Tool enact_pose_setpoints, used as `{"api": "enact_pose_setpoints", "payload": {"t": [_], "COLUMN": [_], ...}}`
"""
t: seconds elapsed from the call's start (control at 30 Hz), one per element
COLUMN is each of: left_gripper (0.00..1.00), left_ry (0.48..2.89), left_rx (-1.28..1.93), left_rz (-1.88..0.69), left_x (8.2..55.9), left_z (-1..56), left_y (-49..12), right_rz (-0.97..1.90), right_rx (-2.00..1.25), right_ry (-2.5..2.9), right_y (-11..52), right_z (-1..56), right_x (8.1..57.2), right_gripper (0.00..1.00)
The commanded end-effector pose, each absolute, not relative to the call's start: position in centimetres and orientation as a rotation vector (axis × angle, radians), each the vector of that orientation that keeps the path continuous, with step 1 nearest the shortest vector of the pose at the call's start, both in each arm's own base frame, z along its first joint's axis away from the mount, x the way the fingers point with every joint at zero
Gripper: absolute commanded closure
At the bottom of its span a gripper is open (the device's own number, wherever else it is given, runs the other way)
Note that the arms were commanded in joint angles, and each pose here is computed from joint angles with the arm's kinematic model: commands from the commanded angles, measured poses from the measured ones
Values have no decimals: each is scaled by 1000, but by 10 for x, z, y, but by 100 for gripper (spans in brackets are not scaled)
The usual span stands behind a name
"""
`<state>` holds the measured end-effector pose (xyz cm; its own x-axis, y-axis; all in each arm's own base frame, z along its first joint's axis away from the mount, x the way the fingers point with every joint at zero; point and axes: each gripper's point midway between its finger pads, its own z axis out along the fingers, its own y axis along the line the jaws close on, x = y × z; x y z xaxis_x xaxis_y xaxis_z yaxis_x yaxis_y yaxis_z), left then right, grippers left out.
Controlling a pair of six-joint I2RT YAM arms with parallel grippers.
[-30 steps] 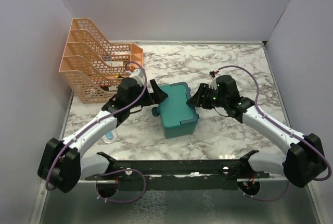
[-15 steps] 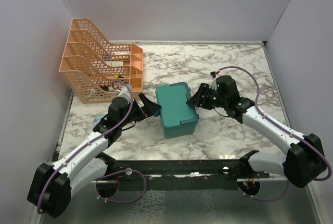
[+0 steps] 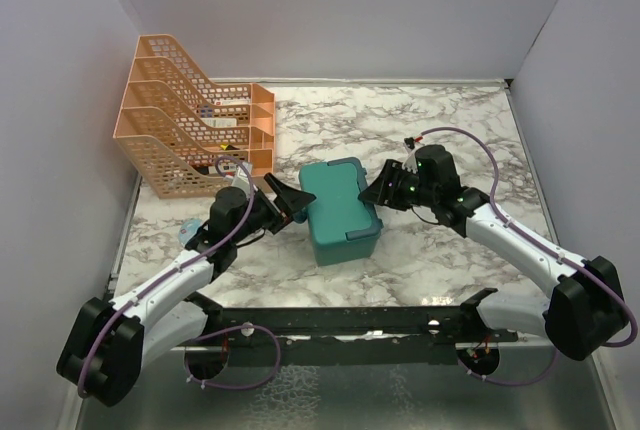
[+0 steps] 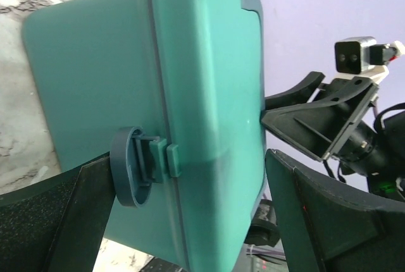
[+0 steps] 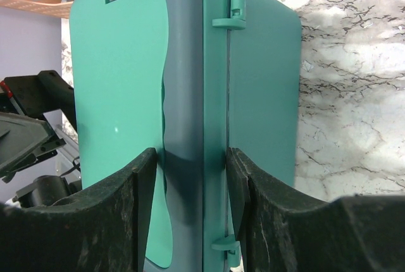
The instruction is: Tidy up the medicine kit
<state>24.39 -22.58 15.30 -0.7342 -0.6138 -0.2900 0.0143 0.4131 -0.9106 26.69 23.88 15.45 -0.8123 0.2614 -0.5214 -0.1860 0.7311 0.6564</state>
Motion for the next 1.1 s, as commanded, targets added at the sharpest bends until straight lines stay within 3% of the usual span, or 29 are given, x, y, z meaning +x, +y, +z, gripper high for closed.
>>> {"api": "enact_pose_setpoints", "payload": {"t": [0.0, 0.27, 0.67, 1.07], "left_gripper": [1, 10, 3, 29], "left_ry": [2014, 2023, 2076, 2024], "left_rx": [-527, -489, -453, -441], "left_rz": [-1462, -1485, -1501, -1592], "left_x": [241, 239, 242, 239], "left_z": [170, 172, 167, 183], "left_y": [-233, -238, -248, -253], "right_rz": [878, 876, 876, 872], "right_rx": [75, 78, 75, 78], "right_ry": [2446, 2447, 2444, 2438], "right_y": [230, 230, 231, 230], "right_z": [123, 122, 121, 123], "right_x": [253, 253, 255, 256], "right_gripper": [53, 53, 53, 54]}}
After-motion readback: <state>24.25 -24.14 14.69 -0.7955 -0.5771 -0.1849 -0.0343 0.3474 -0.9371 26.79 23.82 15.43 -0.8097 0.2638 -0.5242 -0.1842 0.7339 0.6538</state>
